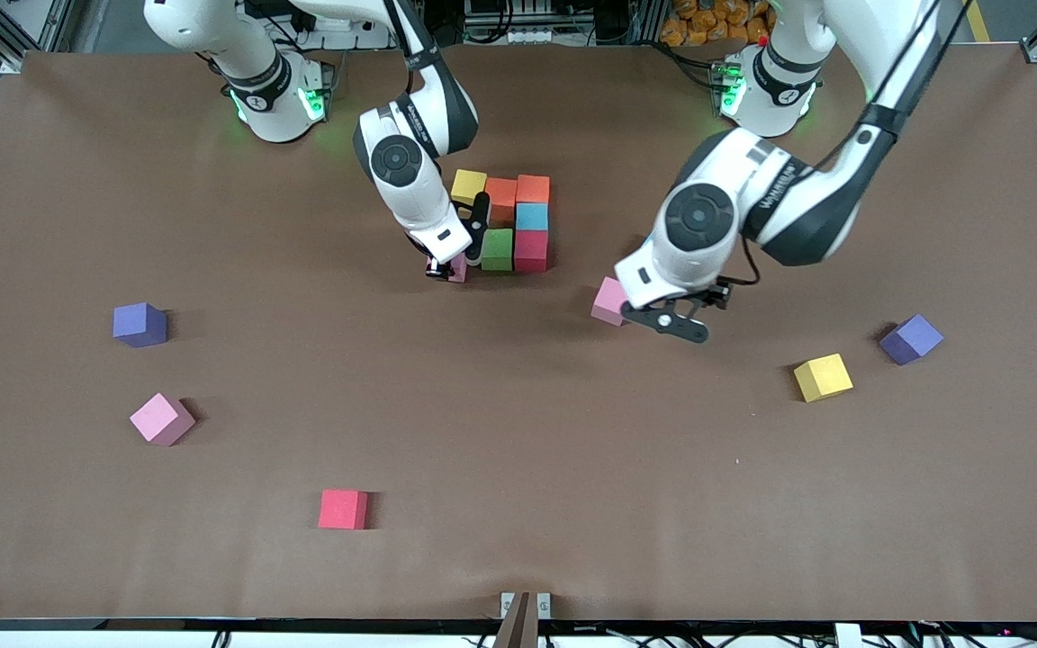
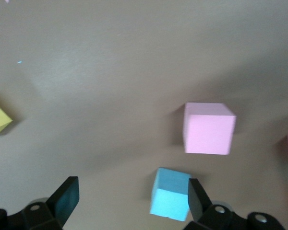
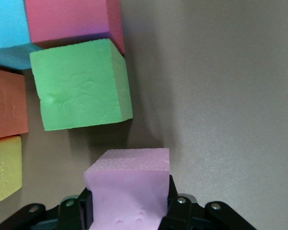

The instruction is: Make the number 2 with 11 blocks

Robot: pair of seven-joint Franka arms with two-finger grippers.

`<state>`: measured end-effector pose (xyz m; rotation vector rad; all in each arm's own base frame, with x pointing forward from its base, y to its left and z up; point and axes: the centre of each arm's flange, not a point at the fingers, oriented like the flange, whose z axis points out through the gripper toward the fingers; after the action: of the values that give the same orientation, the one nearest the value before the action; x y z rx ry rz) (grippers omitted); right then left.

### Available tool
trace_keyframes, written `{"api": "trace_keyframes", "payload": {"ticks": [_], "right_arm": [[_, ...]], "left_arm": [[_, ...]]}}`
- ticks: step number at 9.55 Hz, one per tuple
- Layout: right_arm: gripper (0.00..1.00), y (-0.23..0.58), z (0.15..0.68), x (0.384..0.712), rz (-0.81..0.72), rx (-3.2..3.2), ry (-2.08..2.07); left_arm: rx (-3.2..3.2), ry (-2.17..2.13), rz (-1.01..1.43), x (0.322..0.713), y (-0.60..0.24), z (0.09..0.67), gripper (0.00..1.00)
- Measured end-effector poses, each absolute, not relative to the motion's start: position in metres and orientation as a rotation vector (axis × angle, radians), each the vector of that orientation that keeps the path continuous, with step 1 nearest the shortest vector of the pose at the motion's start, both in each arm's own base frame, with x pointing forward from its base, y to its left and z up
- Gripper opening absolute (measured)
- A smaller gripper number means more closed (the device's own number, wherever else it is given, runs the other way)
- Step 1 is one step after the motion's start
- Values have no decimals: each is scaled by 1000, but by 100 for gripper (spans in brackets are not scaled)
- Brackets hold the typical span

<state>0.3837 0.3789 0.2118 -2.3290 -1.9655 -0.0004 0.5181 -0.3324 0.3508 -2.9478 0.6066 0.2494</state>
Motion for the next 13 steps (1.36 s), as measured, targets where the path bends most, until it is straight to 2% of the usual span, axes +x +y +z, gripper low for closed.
{"api": "trace_keyframes", "payload": {"ticks": [7, 13], "right_arm": [[56, 402, 212, 360, -41, -2371, -1936], [56, 405, 209, 355, -77, -2384, -1946]], "left_arm": [[-2955, 696, 261, 494, -365, 344, 100], [-2963, 606, 299, 488, -367, 330, 100]]}}
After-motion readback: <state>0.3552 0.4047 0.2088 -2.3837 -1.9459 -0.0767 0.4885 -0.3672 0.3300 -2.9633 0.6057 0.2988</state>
